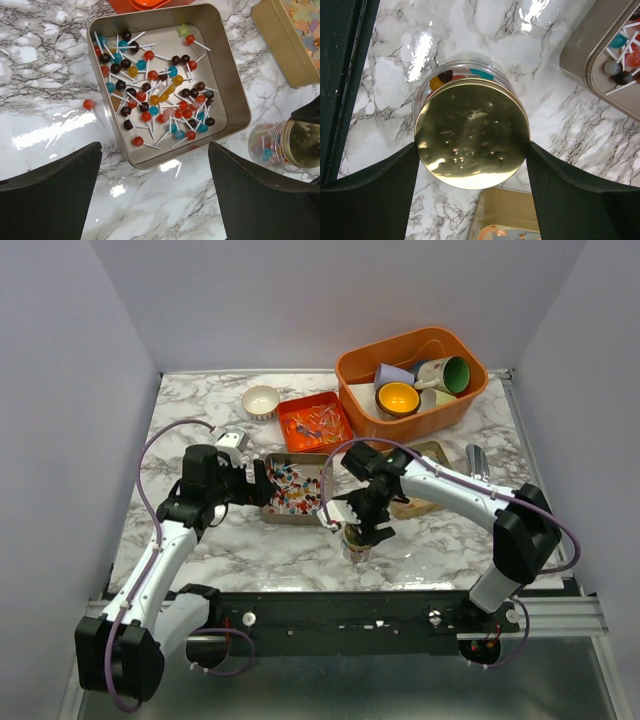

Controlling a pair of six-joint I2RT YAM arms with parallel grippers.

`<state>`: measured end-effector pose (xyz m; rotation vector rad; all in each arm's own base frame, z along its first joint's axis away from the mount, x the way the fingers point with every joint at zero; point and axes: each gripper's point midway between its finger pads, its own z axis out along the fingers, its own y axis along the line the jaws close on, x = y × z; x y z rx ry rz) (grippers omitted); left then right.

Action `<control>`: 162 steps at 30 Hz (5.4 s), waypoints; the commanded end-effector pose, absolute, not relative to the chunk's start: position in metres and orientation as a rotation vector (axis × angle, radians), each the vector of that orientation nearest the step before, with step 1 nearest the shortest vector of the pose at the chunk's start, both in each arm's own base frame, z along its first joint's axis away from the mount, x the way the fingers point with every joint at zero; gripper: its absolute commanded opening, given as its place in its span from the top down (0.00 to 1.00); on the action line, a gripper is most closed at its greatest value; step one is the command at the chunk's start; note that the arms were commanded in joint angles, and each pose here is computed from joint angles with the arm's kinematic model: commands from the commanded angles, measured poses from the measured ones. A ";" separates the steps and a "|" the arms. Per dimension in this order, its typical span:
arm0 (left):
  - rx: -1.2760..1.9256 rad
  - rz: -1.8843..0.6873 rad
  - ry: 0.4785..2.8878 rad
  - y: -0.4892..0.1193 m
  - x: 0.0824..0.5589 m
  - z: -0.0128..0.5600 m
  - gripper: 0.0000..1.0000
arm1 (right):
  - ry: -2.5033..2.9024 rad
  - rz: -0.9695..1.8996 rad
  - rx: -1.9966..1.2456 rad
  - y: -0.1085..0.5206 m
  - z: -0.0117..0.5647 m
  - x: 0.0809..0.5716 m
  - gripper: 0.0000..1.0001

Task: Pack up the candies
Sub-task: Close the bottle lid on the packing bottle, then screw the bottle lid onto the packing bottle.

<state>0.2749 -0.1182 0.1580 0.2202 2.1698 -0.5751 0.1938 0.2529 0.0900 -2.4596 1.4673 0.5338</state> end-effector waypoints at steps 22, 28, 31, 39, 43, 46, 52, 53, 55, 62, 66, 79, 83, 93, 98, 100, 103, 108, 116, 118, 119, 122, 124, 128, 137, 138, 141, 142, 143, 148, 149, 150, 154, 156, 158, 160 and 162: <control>0.178 -0.644 2.120 -0.120 0.277 0.165 0.01 | 1.495 0.485 -2.523 0.251 0.076 0.181 0.31; 0.176 -0.655 2.120 -0.122 0.275 0.163 0.01 | 1.527 0.486 -2.514 0.259 0.083 0.185 0.31; 0.179 -0.658 2.117 -0.122 0.275 0.163 0.01 | 1.541 0.494 -2.518 0.260 0.083 0.185 0.31; 0.179 -0.671 2.116 -0.123 0.271 0.161 0.01 | 1.560 0.503 -2.537 0.260 0.077 0.179 0.31; 0.190 -0.687 2.106 -0.125 0.269 0.163 0.01 | 1.572 0.500 -2.525 0.256 0.077 0.176 0.09; 0.203 -0.711 2.052 -0.128 0.265 0.169 0.01 | 1.596 0.479 -2.509 0.250 0.078 0.174 0.00; 0.401 -0.806 1.833 -0.155 0.243 0.188 0.01 | 1.567 0.401 -2.469 0.239 0.102 0.174 0.00; 0.457 -0.825 1.827 -0.163 0.237 0.186 0.01 | 1.566 0.389 -2.464 0.236 0.105 0.174 0.00; 0.590 -0.905 1.799 -0.188 0.215 0.184 0.01 | 1.570 0.357 -2.457 0.230 0.113 0.173 0.00; 0.988 -1.076 1.655 -0.258 0.145 0.163 0.01 | 1.662 0.215 -2.425 0.197 0.118 0.177 0.00; 1.037 -1.110 1.582 -0.288 0.117 0.150 0.01 | 1.790 0.225 -2.147 0.178 0.151 0.205 0.00; 0.989 -0.805 1.603 -0.308 0.137 0.082 0.01 | 2.101 0.417 -1.367 0.160 0.209 0.261 0.00; 1.002 -0.840 1.526 -0.319 0.138 0.080 0.01 | 2.116 0.457 -1.336 0.158 0.207 0.261 0.00; 0.985 -0.726 1.459 -0.355 0.169 0.038 0.01 | 1.770 0.577 -1.627 0.161 0.181 0.221 0.00; 0.918 -0.625 1.486 -0.361 0.193 0.024 0.01 | 1.642 0.640 -1.782 0.164 0.159 0.206 0.00; 0.928 -0.603 1.483 -0.365 0.197 0.017 0.01 | 1.599 0.690 -1.846 0.167 0.152 0.201 0.00; 0.952 -0.621 1.461 -0.371 0.194 0.017 0.04 | 1.560 0.722 -1.943 0.170 0.134 0.198 0.00; 1.001 -0.678 1.452 -0.374 0.180 0.017 0.20 | 1.402 0.719 -2.110 0.183 0.109 0.198 0.00; 1.062 -0.753 1.482 -0.378 0.161 0.009 0.77 | 1.264 0.796 -2.274 0.221 0.087 0.199 0.00; 1.068 -0.766 1.485 -0.378 0.159 0.008 0.92 | 1.267 0.810 -2.289 0.227 0.083 0.200 0.00; 1.074 -0.780 1.484 -0.378 0.157 0.008 0.95 | 1.271 0.827 -2.302 0.229 0.077 0.198 0.00; 1.071 -0.803 1.504 -0.379 0.156 0.006 0.97 | 1.269 0.817 -2.330 0.226 0.071 0.197 0.00; 1.034 -0.817 1.537 -0.378 0.160 0.006 0.99 | 1.282 0.801 -2.361 0.217 0.066 0.192 0.00; 1.006 -0.821 1.578 -0.375 0.166 0.002 1.00 | 1.295 0.732 -2.408 0.198 0.058 0.182 0.00; 0.982 -0.822 1.617 -0.372 0.171 -0.002 1.00 | 1.467 0.589 -2.464 0.151 0.045 0.156 0.00; 0.979 -0.826 1.620 -0.372 0.172 -0.003 1.00 | 1.484 0.585 -2.466 0.146 0.045 0.152 0.00; 0.998 -0.855 1.613 -0.374 0.167 -0.002 1.00 | 1.522 0.560 -2.434 0.134 0.058 0.144 0.00; 1.000 -0.858 1.615 -0.374 0.166 -0.002 1.00 | 1.540 0.553 -2.412 0.132 0.063 0.143 0.00; 1.002 -0.859 1.616 -0.374 0.166 -0.002 1.00 | 1.561 0.531 -2.377 0.129 0.068 0.149 0.00; 1.020 -0.866 1.618 -0.375 0.163 -0.004 1.00 | 1.538 0.454 -2.188 0.156 0.114 0.201 0.00; 1.021 -0.868 1.618 -0.375 0.163 -0.004 1.00 | 1.543 0.492 -2.161 0.165 0.119 0.205 0.00; 1.022 -0.869 1.617 -0.375 0.163 -0.004 1.00 | 1.539 0.526 -2.135 0.173 0.124 0.210 0.00; 1.025 -0.862 1.612 -0.375 0.163 -0.002 1.00 | 1.506 0.775 -2.076 0.215 0.135 0.223 0.00; 1.029 -0.854 1.613 -0.373 0.164 -0.003 1.00 | 1.445 0.798 -2.095 0.227 0.139 0.226 0.00; 1.033 -0.853 1.611 -0.373 0.163 -0.002 1.00 | 1.428 0.860 -2.129 0.234 0.132 0.221 0.00; 1.032 -0.853 1.607 -0.373 0.163 -0.001 1.00 | 1.425 0.905 -2.160 0.237 0.130 0.216 0.00; 1.027 -0.846 1.606 -0.373 0.165 0.000 1.00 | 1.424 0.946 -2.212 0.238 0.120 0.210 0.00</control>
